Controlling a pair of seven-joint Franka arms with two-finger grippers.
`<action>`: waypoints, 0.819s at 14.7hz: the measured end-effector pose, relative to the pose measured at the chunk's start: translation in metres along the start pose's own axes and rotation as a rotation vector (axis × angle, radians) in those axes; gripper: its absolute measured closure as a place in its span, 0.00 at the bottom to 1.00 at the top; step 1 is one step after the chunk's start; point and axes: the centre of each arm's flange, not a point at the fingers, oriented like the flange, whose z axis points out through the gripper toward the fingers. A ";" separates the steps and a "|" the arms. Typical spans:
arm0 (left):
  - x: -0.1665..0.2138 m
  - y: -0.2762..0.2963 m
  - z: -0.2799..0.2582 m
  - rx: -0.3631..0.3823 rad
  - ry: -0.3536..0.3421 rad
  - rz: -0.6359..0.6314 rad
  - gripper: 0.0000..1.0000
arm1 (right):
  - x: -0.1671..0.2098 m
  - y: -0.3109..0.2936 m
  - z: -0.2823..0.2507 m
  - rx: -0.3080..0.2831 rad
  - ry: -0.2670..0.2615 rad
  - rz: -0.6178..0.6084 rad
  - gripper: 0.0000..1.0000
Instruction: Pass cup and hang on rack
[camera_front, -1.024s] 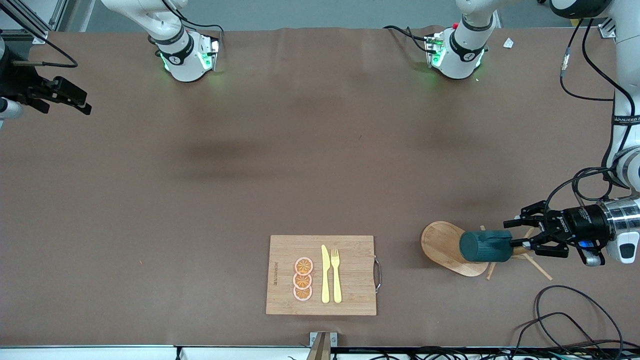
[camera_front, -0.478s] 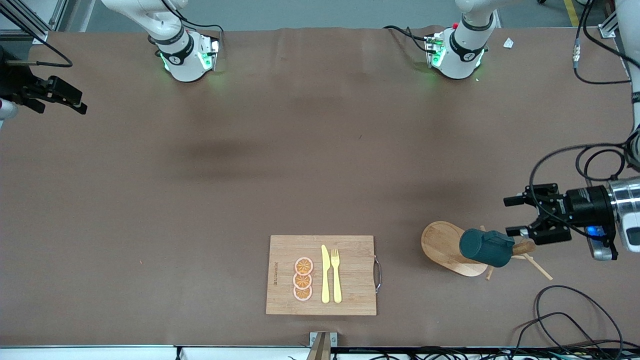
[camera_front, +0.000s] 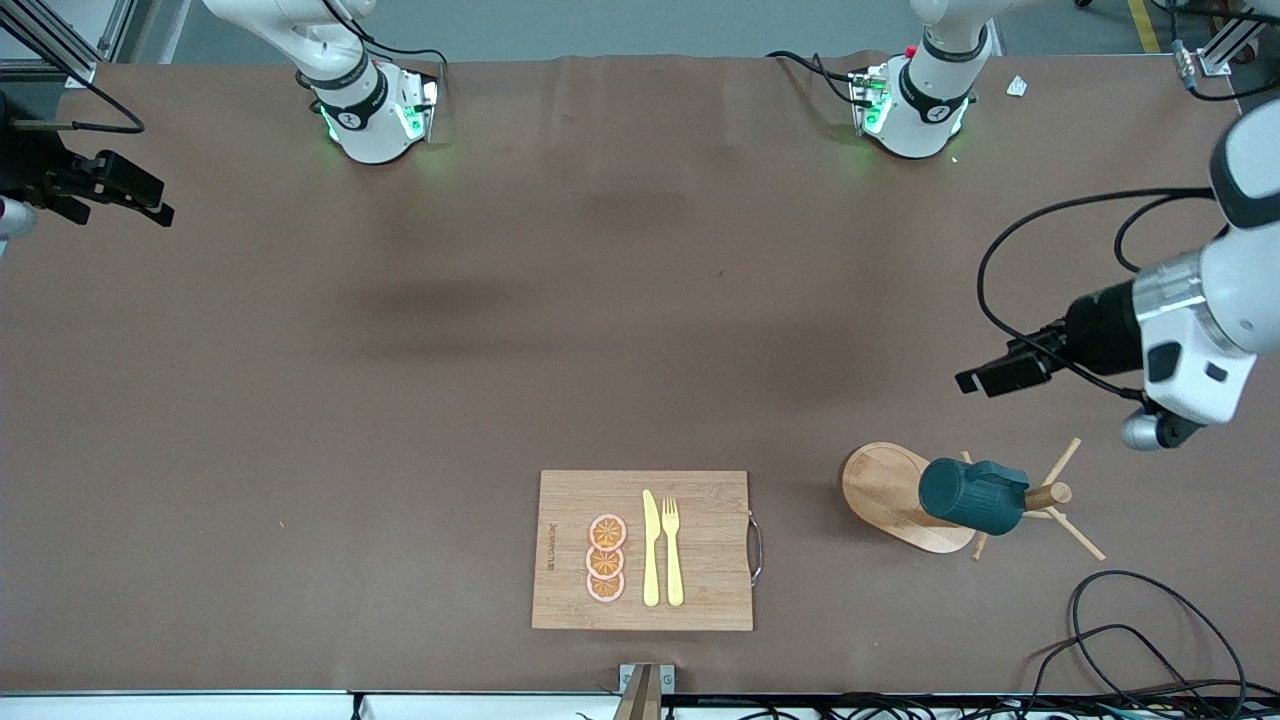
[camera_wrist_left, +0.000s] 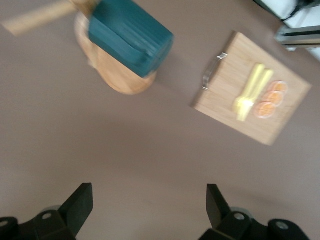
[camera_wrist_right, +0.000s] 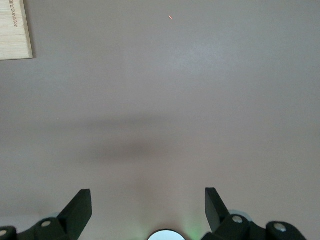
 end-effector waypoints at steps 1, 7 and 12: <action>-0.012 0.001 -0.010 0.070 0.036 0.060 0.00 | 0.000 0.000 0.000 0.000 0.000 0.000 0.00; -0.041 -0.018 -0.055 0.230 0.085 0.312 0.00 | 0.000 0.000 0.000 0.000 -0.002 -0.002 0.00; -0.067 -0.029 -0.085 0.293 0.108 0.362 0.00 | 0.000 0.000 0.000 0.000 -0.003 -0.002 0.00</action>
